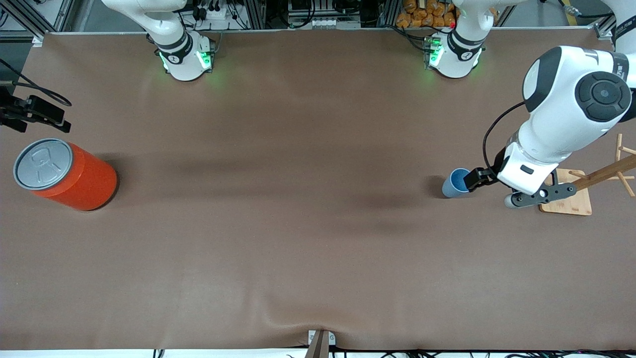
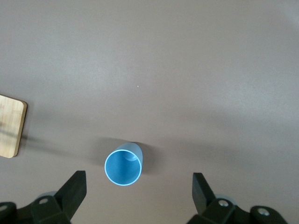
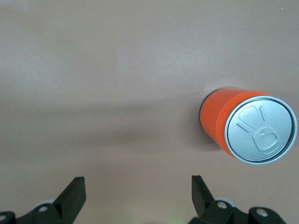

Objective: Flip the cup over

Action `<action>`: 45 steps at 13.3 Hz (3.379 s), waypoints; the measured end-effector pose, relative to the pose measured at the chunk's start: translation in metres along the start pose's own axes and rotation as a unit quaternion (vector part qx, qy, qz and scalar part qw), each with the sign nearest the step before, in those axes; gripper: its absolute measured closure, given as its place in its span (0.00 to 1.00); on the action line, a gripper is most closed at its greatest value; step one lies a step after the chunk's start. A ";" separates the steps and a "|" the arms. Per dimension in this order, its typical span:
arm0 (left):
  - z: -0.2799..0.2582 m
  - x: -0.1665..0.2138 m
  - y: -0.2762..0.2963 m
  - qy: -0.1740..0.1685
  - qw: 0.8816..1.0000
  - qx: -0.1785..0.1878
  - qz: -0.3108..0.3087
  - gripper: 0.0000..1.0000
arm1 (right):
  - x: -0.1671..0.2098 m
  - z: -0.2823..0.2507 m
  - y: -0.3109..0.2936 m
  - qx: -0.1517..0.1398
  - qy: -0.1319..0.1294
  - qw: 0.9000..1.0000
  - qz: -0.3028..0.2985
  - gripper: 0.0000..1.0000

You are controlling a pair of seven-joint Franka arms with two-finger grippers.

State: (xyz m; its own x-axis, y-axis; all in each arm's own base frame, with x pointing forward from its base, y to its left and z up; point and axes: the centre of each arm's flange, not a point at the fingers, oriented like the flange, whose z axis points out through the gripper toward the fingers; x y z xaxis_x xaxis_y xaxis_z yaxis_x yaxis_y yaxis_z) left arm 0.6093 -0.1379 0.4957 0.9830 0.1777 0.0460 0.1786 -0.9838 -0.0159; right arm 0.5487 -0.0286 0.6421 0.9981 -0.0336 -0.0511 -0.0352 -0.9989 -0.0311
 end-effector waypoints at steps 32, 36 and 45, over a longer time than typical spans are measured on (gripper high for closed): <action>-0.151 -0.042 -0.145 -0.013 0.998 -0.007 0.054 0.00 | 0.001 0.001 0.000 0.000 0.000 1.000 0.000 0.00; -0.151 -0.042 -0.145 -0.014 0.998 -0.007 0.053 0.00 | 0.001 0.001 -0.001 0.000 0.000 1.000 0.000 0.00; -0.151 -0.046 -0.132 -0.017 0.999 -0.007 0.048 0.00 | 0.001 0.001 -0.001 0.000 0.000 1.000 0.000 0.00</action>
State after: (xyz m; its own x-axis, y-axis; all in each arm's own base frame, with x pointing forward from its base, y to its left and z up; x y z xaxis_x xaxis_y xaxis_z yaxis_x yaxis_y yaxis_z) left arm 0.5346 -0.0202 0.6460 0.9965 0.0822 0.0112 0.0823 -0.9966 -0.0055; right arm 0.5498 -0.0281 0.6409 0.9982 -0.0328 -0.0504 -0.0343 -0.9989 -0.0310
